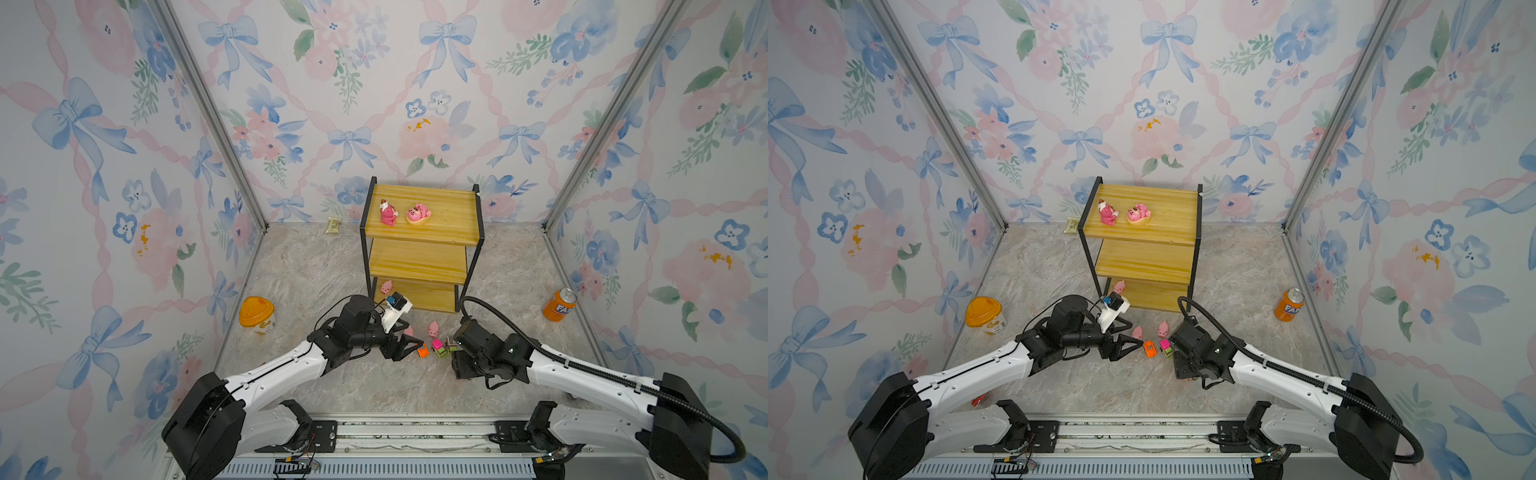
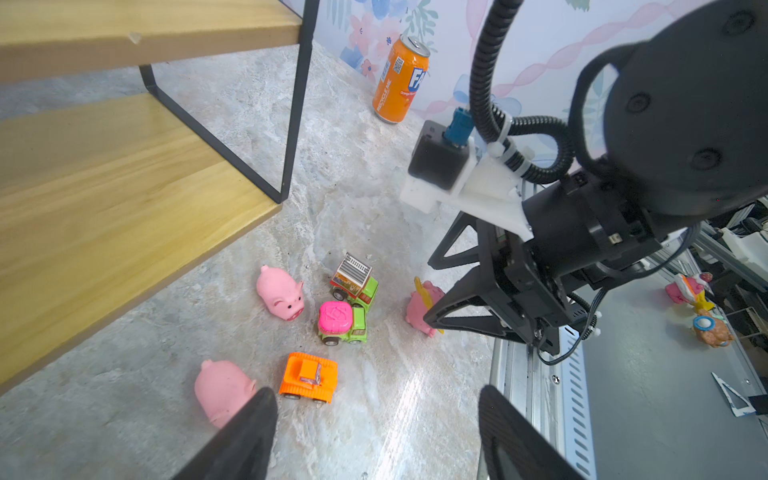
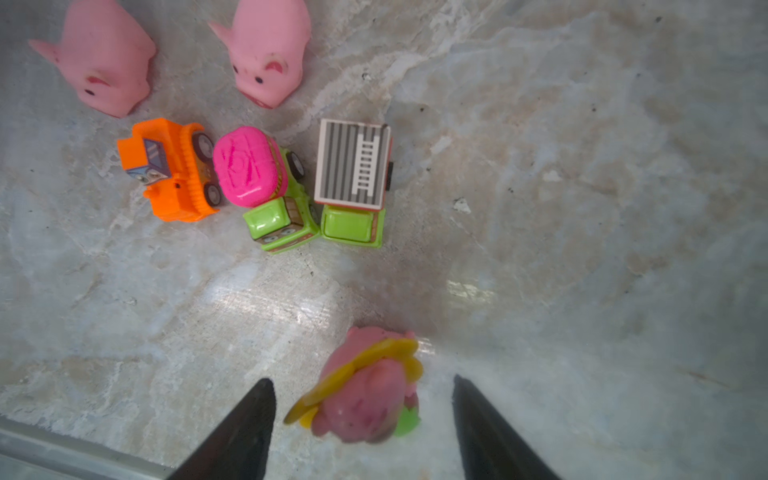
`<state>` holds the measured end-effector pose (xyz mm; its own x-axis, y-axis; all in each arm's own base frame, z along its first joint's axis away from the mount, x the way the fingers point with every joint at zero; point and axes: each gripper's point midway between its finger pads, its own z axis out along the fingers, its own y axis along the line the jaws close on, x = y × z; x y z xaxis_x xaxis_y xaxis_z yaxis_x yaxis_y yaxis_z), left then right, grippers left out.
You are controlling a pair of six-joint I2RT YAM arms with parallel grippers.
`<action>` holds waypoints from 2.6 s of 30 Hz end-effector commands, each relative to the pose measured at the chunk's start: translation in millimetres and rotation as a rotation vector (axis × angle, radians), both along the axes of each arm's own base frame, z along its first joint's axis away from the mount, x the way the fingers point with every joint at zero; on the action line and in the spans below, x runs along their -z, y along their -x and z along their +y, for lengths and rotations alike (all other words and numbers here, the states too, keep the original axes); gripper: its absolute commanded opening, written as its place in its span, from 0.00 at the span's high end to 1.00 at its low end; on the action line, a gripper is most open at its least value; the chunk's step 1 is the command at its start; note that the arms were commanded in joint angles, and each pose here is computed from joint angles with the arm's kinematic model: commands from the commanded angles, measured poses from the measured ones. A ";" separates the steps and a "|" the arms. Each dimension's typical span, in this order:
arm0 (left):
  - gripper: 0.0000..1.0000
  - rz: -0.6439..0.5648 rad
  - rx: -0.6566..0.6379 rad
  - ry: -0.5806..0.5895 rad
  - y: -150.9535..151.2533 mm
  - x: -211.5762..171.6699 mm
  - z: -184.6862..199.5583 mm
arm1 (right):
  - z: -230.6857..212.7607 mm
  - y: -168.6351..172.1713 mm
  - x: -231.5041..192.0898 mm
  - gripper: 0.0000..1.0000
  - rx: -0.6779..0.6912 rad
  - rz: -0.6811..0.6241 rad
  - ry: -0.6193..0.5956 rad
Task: Place and organize the plastic toys onto the shelf
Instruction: 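Lower the left gripper toward floor toys while the right gripper descends over the pig, then close the right gripper on the pink pig with the yellow ribbon, then lift the pink pig off the floor with the right gripper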
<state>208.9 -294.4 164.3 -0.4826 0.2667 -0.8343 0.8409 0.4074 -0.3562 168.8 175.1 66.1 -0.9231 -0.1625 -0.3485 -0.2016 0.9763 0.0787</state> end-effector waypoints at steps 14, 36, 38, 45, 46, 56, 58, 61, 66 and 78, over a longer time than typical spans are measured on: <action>0.23 -0.044 0.031 -0.005 0.2 -1.5 -2.1 | 1.2 2.5 1.7 0.42 0.044 -0.012 0.212; 0.23 -0.038 -0.007 -0.023 -3.8 6.1 9.0 | -8.4 11.7 16.6 0.58 0.022 0.042 0.293; 0.23 -0.038 -0.010 -0.023 -4.9 6.3 9.0 | -7.5 15.4 19.0 0.60 -0.018 0.061 0.297; 0.23 -0.028 -0.008 -0.026 -6.5 8.2 7.0 | -1.0 27.7 30.1 0.62 -0.151 0.131 0.293; 0.23 -0.028 -0.008 -0.026 -6.7 8.1 6.8 | -1.5 28.1 31.1 0.61 -0.155 0.136 0.300; 0.24 -0.022 -0.007 -0.034 -8.2 11.6 6.2 | -1.6 20.4 16.5 0.42 -0.108 0.073 0.309; 0.24 -0.022 -0.006 -0.036 -8.0 12.4 6.3 | -1.8 19.7 12.8 0.41 -0.091 0.062 0.298; 0.24 -0.022 -0.007 -0.036 -8.6 12.5 6.5 | -1.7 20.2 10.0 0.42 -0.077 0.062 0.289; 0.24 -0.024 -0.006 -0.035 -8.6 12.0 6.7 | -3.9 22.0 10.1 0.50 -0.042 0.085 0.292; 0.24 -0.024 0.000 -0.036 -11.0 12.2 5.3 | -3.9 25.7 18.3 0.64 -0.052 0.124 0.254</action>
